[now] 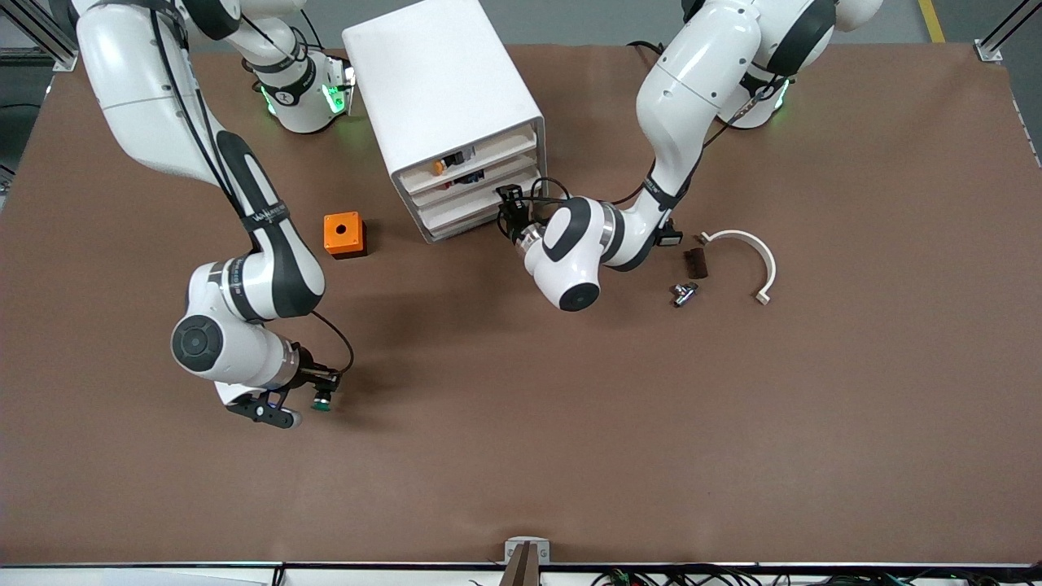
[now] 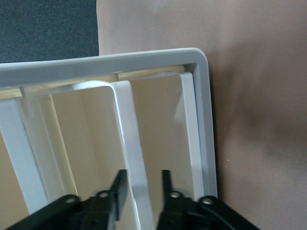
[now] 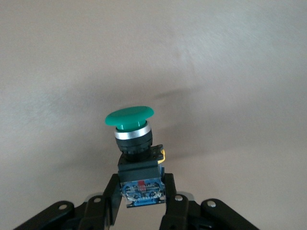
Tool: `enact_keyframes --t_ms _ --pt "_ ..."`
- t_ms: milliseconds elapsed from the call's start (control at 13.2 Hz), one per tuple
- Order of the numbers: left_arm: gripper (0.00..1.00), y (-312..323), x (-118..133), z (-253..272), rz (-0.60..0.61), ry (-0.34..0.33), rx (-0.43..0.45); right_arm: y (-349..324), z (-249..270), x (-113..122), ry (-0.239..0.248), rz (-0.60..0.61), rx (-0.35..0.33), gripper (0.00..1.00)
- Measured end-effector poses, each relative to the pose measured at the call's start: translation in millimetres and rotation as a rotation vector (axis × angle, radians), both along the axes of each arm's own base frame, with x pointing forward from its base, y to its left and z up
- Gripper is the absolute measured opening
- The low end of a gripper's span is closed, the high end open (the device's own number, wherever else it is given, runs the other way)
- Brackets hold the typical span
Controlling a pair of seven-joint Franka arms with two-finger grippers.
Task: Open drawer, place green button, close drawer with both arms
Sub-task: 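Pull the drawer open with the left gripper while the right gripper lifts the button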
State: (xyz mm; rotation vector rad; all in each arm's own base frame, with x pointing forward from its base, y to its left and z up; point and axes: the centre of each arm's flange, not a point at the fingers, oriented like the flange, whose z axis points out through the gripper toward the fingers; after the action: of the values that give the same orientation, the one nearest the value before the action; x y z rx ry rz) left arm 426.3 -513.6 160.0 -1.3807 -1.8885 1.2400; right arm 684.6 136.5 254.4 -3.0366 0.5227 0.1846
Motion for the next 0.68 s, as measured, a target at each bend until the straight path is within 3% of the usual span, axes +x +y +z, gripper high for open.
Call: enact_keyframes --t_ms 151,303,681 --pt "0.15 -1 0 1 -0.001 0.004 -0.002 10 34 -1 0.063 -0.093 -0.022 0.40" --pt "0.15 3 6 2 0.007 -0.002 -0.004 20 64 -7 0.095 -0.193 -0.044 0.40" --pt "0.15 69 85 11 0.081 -0.103 -0.114 65 100 -30 0.134 -0.417 -0.051 0.40"
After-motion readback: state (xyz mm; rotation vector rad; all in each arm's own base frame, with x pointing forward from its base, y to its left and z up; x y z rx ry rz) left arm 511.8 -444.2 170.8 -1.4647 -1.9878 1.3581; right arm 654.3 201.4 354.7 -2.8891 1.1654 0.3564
